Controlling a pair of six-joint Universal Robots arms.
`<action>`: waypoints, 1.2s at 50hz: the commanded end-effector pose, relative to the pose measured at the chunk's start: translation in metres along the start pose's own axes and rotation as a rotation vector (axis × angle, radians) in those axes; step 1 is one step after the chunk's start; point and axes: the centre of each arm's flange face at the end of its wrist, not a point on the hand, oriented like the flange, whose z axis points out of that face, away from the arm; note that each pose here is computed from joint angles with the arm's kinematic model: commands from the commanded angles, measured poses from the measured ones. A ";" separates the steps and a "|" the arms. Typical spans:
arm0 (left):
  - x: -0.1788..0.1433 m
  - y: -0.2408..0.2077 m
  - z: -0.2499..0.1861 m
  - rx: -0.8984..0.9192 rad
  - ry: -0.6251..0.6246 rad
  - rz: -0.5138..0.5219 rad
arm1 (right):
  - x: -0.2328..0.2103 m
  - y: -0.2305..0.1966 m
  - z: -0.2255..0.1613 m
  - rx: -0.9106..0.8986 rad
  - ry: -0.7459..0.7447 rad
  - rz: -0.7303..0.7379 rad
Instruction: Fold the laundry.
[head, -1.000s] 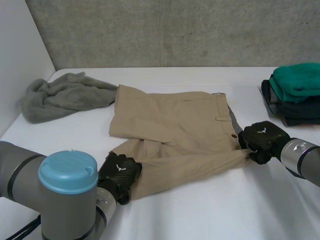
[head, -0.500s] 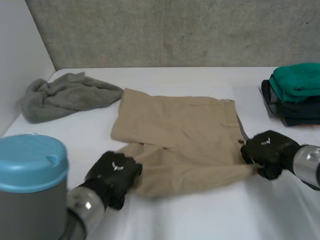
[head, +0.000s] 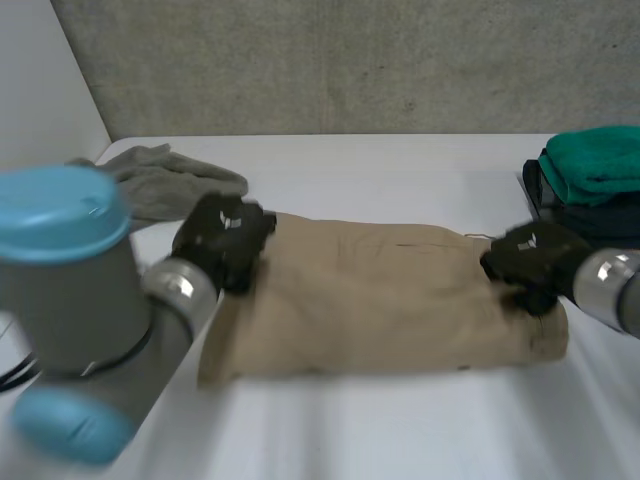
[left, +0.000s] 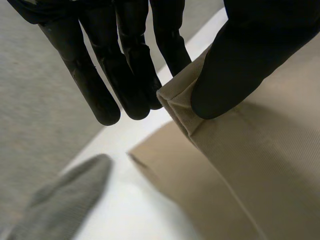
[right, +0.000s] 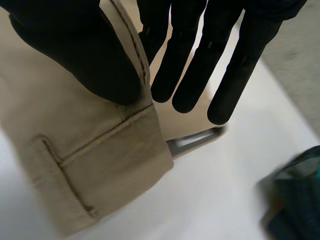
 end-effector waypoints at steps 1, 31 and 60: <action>-0.025 0.021 0.099 0.041 -0.122 0.136 | 0.014 -0.016 0.062 0.116 0.187 -0.046; -0.021 0.013 0.141 0.326 -0.205 0.070 | 0.030 -0.035 0.082 0.227 0.356 0.091; -0.013 -0.003 0.071 0.311 -0.129 -0.066 | 0.061 0.047 0.055 -0.009 0.423 0.086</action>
